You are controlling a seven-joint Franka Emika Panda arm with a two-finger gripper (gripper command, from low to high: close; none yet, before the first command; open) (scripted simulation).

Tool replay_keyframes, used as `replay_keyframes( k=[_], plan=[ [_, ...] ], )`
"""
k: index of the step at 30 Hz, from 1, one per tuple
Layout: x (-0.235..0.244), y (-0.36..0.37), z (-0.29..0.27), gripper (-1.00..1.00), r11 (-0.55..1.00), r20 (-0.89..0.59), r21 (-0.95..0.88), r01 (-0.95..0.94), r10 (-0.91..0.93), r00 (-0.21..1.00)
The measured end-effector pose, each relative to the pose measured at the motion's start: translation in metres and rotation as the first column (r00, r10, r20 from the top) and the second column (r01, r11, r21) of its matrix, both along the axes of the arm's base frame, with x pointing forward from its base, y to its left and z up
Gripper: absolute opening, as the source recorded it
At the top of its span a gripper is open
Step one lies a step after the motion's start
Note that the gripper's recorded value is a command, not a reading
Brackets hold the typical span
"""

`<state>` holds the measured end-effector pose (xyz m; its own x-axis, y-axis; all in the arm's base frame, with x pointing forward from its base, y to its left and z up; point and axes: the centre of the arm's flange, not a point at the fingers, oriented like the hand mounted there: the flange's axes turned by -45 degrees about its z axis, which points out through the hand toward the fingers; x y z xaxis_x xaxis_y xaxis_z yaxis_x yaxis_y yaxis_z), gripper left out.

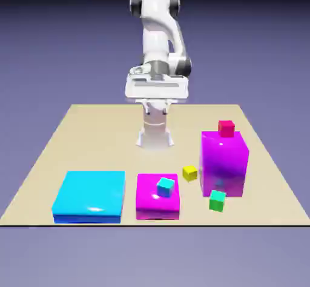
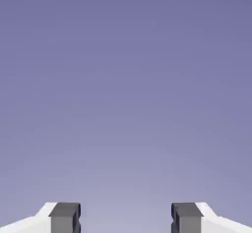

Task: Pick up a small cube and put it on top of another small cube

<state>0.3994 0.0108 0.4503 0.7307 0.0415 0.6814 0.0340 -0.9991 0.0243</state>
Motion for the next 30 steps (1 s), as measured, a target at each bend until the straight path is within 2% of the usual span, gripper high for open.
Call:
replay_keyframes(
  k=[7,14,22,30],
  plan=[
    [0.052,0.039,-0.057,0.0,0.997,-0.269,0.028,0.074,-0.064,0.961],
    [0.087,0.085,-0.127,0.0,0.986,-0.518,0.04,0.163,-0.119,0.847],
    [0.107,0.138,-0.205,0.0,0.959,-0.751,0.026,0.281,-0.167,0.639],
    [0.112,0.194,-0.264,0.0,0.921,-0.91,-0.017,0.389,-0.176,0.376]
  ],
)
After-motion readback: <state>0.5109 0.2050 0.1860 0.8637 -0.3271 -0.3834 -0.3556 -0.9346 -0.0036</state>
